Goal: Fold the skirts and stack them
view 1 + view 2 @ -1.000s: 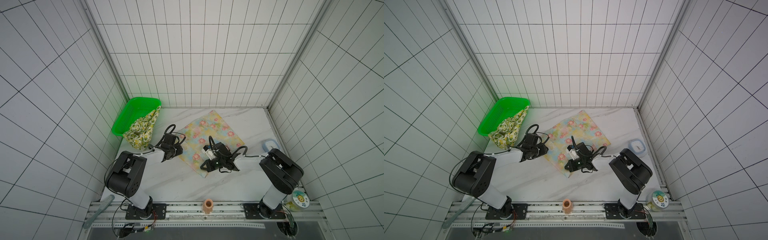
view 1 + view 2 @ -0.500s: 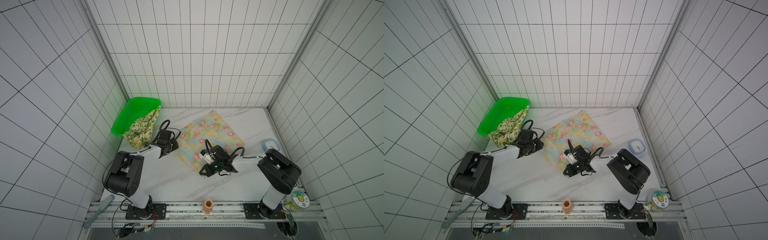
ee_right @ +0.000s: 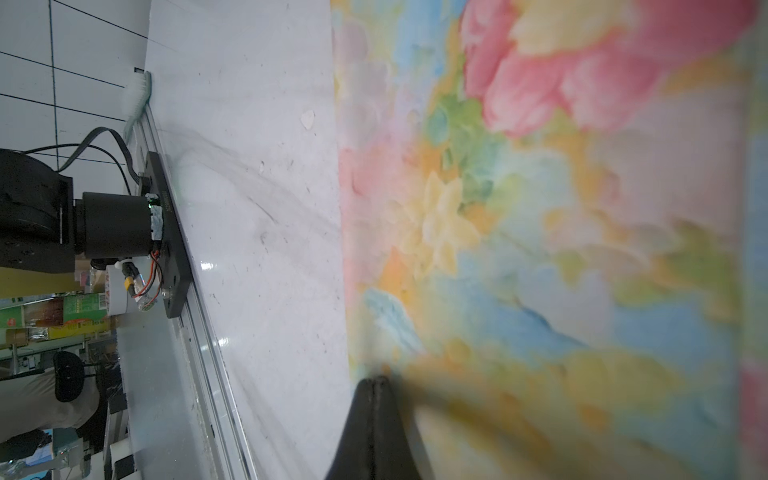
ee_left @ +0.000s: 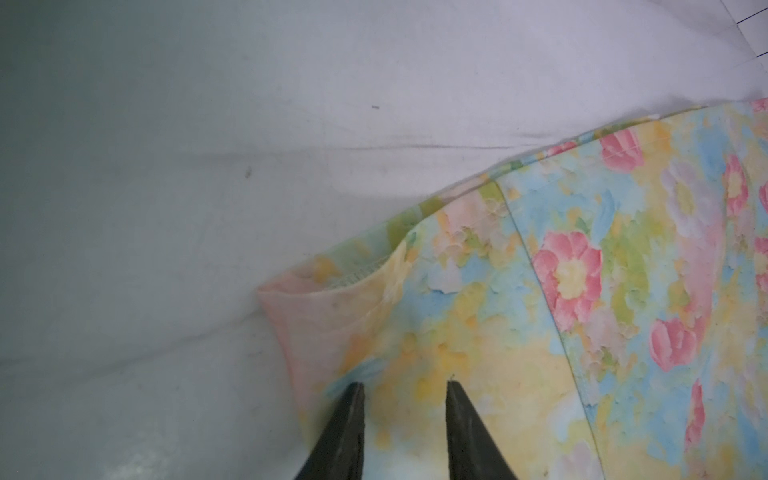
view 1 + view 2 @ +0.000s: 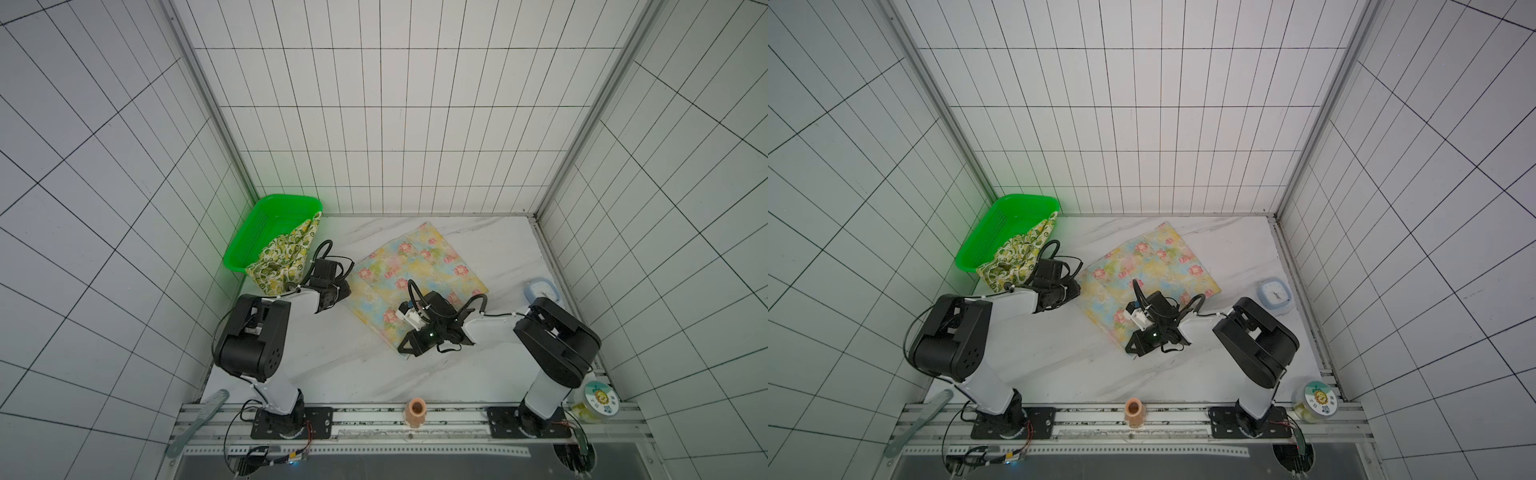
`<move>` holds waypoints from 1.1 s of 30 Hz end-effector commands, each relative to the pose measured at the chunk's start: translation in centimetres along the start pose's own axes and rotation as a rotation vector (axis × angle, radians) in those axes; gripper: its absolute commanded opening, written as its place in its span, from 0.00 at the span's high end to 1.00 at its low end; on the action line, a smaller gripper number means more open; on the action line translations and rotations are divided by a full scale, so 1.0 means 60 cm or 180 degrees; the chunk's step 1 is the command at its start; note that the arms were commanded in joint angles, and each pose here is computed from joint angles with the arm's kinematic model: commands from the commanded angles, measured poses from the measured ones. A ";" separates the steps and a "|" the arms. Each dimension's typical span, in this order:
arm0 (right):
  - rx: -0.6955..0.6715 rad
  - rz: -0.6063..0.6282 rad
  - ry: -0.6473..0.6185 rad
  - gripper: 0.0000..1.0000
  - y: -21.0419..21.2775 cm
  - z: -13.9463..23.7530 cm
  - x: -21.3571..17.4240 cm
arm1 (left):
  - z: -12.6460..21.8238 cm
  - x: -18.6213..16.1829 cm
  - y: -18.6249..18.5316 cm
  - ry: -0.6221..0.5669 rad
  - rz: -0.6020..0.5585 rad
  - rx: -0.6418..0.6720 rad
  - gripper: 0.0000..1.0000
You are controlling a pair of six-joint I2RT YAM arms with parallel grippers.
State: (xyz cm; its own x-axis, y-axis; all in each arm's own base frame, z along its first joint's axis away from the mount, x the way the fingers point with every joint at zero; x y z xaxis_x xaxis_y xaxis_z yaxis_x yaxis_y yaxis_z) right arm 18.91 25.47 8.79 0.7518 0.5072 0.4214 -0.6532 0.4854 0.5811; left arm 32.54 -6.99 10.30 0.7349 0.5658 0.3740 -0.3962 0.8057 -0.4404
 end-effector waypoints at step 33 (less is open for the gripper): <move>-0.0310 -0.0367 0.0340 1.00 0.010 0.051 -0.058 | 0.063 -0.032 0.059 -0.0097 -0.0002 0.0127 0.43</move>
State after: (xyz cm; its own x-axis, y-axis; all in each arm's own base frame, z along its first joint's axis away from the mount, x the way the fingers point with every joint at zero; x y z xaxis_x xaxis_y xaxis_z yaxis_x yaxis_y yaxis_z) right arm 16.36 22.19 9.69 0.8019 0.5088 0.3133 -0.5897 0.5896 0.5519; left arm 28.19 -4.46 11.41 0.7199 0.5499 0.4234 -0.4174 0.8305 -0.3689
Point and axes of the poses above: each gripper's point midway between its finger pads, its own z axis back along the fingers, its own y axis along the line the jaws close on, x = y × z, the point moved 10 cm from there along z, back along the fingers, and after that the axes turned 7 degrees about z, right-handed, at the moved point
